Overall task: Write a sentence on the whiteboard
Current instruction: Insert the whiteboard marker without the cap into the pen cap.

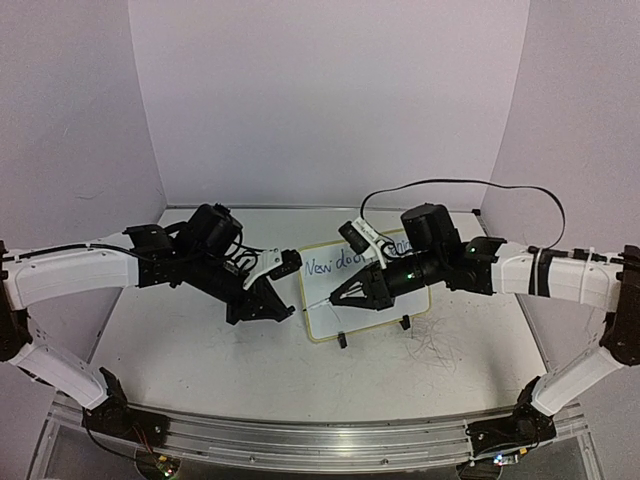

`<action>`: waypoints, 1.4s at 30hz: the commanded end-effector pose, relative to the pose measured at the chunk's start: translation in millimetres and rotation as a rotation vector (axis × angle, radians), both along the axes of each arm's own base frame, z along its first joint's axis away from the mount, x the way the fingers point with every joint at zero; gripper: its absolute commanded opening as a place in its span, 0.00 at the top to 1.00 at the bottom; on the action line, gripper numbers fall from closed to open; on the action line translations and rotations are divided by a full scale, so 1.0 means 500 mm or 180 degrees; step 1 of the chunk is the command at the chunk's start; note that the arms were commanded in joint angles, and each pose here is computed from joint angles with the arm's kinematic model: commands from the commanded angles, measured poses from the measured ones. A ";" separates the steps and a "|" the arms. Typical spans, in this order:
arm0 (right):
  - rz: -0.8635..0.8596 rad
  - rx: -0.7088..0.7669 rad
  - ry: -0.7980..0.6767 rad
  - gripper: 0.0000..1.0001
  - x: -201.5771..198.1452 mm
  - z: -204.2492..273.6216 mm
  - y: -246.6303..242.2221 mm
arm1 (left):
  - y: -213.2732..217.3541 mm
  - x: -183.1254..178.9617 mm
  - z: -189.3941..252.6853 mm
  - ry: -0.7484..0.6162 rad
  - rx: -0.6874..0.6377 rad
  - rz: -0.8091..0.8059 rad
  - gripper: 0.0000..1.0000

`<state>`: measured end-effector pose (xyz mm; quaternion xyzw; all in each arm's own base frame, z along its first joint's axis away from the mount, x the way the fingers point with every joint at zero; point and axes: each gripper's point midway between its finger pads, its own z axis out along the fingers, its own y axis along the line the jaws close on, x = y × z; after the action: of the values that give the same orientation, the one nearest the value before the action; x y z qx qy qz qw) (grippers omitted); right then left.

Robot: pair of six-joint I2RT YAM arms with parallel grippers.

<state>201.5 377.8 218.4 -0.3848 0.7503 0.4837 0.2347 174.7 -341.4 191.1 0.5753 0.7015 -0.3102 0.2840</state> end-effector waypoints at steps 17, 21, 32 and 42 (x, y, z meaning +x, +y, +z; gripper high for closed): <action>0.0093 0.0167 -0.0002 1.00 0.018 0.039 0.041 | 0.001 -0.003 0.004 -0.0380 0.0086 -0.0120 1.00; 0.0132 0.0171 0.0006 1.00 0.012 0.038 0.043 | 0.000 -0.003 0.001 -0.0376 0.0103 -0.0123 1.00; 0.0163 0.0143 0.0020 1.00 0.008 0.028 0.056 | -0.004 -0.005 0.001 -0.0383 0.0117 -0.0127 1.00; 0.0185 0.0116 0.0041 1.00 0.006 0.019 0.070 | -0.009 -0.006 0.003 -0.0412 0.0127 -0.0144 1.00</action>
<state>201.5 399.5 212.0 -0.3885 0.7498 0.4947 0.2052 171.3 -342.5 186.8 0.6109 0.6812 -0.2674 0.3020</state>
